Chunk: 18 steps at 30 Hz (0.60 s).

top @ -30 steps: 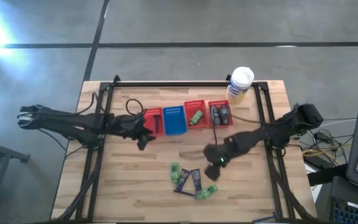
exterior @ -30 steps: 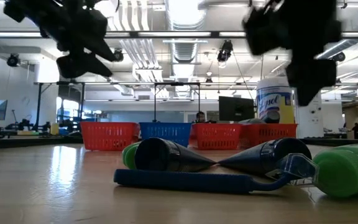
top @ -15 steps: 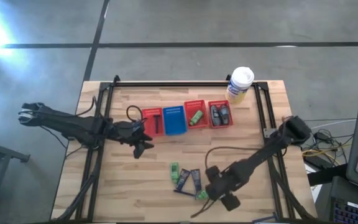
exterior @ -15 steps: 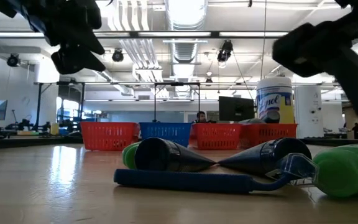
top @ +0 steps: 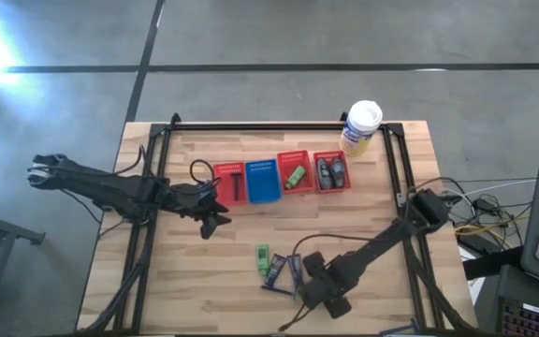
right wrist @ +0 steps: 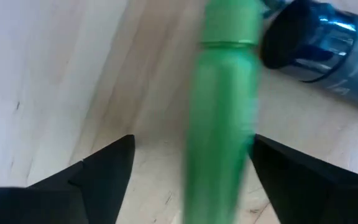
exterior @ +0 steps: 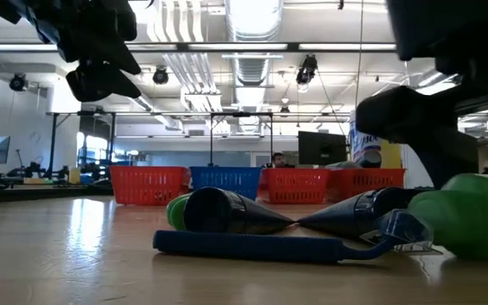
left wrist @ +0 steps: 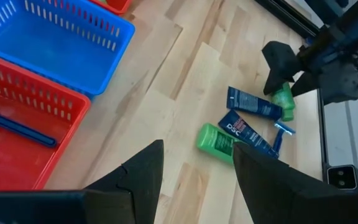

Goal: Pick & Place Travel size toiletries
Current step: Put the green shampoo into the middle red bin

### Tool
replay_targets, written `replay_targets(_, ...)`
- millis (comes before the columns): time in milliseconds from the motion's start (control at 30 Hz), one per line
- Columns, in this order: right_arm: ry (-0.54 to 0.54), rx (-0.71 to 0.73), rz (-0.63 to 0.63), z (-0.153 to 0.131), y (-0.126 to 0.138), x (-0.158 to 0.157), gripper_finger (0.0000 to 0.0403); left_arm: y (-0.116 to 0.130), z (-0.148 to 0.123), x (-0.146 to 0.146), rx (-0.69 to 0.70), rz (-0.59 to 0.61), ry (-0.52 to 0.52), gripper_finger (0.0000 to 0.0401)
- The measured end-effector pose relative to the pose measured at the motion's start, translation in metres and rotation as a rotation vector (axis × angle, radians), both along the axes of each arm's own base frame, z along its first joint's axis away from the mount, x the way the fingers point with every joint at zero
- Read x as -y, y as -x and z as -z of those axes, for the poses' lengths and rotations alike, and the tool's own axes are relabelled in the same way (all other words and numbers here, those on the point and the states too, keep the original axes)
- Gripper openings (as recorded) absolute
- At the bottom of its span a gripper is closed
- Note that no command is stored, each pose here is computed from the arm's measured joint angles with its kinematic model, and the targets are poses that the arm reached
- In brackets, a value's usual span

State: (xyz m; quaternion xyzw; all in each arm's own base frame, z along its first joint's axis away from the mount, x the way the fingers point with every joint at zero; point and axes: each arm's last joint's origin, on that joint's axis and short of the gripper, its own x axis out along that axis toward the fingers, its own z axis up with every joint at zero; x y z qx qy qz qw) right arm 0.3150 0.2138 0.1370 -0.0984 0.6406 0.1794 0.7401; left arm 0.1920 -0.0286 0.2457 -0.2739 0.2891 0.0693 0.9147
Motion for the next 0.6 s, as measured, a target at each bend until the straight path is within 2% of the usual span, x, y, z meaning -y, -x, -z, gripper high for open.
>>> replay_targets(133, -0.025, 0.01, 0.056, -0.005, -0.004, 0.009, 0.0258, 0.0, 0.0, 0.0, -0.001, -0.004, 0.005, 0.0197)
replay_targets(233, -0.03, 0.024, 0.089, -0.005, -0.009, 0.017, 0.0204, 0.0, 0.0, 0.0, -0.001, -0.005, 0.007, 0.0197)
replay_targets(400, -0.023, -0.03, 0.178, -0.01, -0.01, 0.033, 0.0116, 0.0, 0.0, 0.0, -0.001, -0.007, 0.006, 0.0197)
replay_targets(533, -0.031, -0.021, 0.253, -0.038, -0.002, 0.045, 0.0108, 0.0, 0.0, 0.0, -0.001, -0.004, 0.0, 0.0197)
replay_targets(600, -0.017, 0.003, 0.351, -0.061, 0.005, 0.055, 0.0108, 0.0, 0.0, 0.0, 0.001, -0.004, -0.012, 0.0197)
